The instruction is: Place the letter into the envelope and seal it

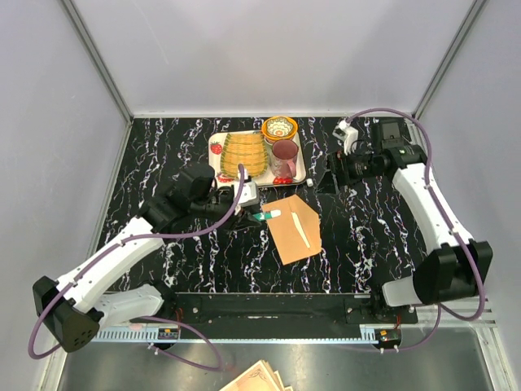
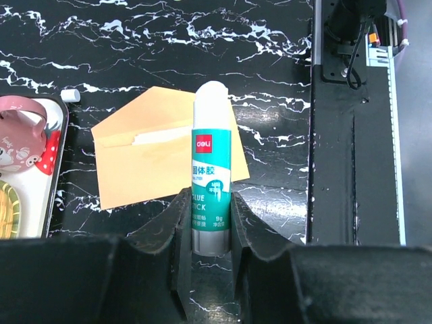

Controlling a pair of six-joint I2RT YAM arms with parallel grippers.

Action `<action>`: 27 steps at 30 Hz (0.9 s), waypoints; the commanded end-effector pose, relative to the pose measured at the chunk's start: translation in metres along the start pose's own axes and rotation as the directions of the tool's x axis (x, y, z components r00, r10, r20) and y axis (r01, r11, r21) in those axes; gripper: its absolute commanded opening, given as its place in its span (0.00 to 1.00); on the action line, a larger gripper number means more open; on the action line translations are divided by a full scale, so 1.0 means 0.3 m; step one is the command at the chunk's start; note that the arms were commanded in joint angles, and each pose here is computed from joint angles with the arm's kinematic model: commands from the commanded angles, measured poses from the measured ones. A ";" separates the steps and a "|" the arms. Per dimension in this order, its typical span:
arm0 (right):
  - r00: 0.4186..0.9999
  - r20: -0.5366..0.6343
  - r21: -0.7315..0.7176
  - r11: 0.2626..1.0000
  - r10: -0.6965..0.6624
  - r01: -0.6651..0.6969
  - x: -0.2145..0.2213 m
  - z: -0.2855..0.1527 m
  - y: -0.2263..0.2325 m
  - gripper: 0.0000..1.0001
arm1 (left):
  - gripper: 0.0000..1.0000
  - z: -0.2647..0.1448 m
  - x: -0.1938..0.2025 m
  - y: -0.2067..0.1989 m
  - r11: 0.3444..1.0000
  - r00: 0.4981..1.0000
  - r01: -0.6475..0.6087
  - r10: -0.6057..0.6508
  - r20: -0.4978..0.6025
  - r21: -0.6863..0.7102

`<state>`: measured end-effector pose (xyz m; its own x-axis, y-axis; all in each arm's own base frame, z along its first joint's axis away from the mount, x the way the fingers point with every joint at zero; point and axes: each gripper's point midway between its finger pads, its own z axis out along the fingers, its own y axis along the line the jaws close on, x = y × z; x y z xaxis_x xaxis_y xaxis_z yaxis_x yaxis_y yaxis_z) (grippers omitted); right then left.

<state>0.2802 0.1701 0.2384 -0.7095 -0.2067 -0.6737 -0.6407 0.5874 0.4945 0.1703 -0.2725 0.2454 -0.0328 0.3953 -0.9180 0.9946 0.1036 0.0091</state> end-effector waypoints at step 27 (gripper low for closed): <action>0.860 -0.280 0.313 0.888 0.426 -0.337 0.308 0.334 -0.480 0.25 | 0.00 0.288 0.367 0.281 0.857 0.834 -0.515 0.505 -0.223 0.017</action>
<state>0.3187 0.1375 0.0485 -0.9646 -0.1839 -0.1888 -0.2540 0.8397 0.4799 0.2429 -0.2665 0.0920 0.1869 0.6822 -0.7069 0.9679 -0.0049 0.2512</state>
